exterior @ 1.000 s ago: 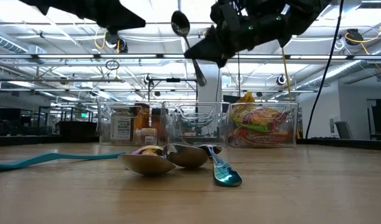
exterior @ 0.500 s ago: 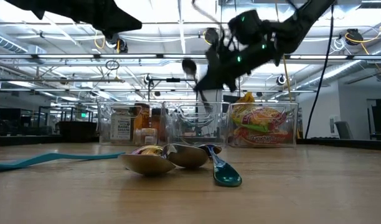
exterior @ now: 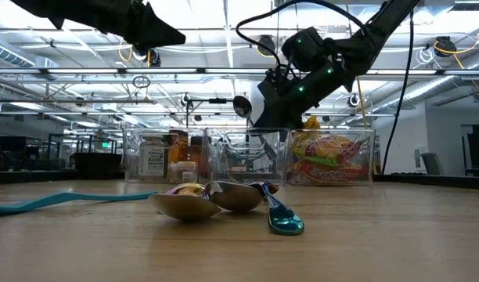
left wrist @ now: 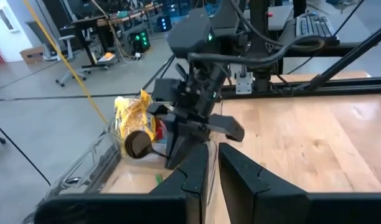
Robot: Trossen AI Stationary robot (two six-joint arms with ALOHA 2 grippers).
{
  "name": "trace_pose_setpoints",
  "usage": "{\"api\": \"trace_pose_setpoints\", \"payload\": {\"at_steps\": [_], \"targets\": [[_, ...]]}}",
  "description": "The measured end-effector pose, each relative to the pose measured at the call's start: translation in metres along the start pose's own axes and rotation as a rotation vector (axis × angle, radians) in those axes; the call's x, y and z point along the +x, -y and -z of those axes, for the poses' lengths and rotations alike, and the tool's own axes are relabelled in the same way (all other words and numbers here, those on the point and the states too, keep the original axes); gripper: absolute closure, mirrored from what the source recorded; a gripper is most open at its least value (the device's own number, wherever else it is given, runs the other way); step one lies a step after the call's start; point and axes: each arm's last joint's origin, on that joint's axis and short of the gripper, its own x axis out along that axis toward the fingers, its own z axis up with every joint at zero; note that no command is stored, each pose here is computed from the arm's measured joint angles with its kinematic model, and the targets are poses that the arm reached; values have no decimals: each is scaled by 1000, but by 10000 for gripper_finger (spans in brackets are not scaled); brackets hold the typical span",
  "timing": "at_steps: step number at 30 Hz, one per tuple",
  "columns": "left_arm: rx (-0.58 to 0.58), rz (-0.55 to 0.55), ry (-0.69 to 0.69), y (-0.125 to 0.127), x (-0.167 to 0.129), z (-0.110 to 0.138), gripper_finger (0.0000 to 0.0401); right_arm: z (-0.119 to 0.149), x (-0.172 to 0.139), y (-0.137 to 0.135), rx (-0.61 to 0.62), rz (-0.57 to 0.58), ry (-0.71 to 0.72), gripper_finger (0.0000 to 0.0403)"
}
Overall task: Pick & Place Food Item
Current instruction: Put the black spoon into the middle transparent bin, then put the right purple green spoon into the middle transparent bin
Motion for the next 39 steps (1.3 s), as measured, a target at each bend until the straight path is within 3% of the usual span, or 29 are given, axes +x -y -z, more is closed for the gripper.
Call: {"api": "trace_pose_setpoints", "payload": {"at_steps": [21,39], "targets": [[-4,0,0,0,0,0,354,5,0,2,52,19,-52,396],[-4,0,-1,0,0,0,354,-2,-4,-1,34,1,-4,262]]}}
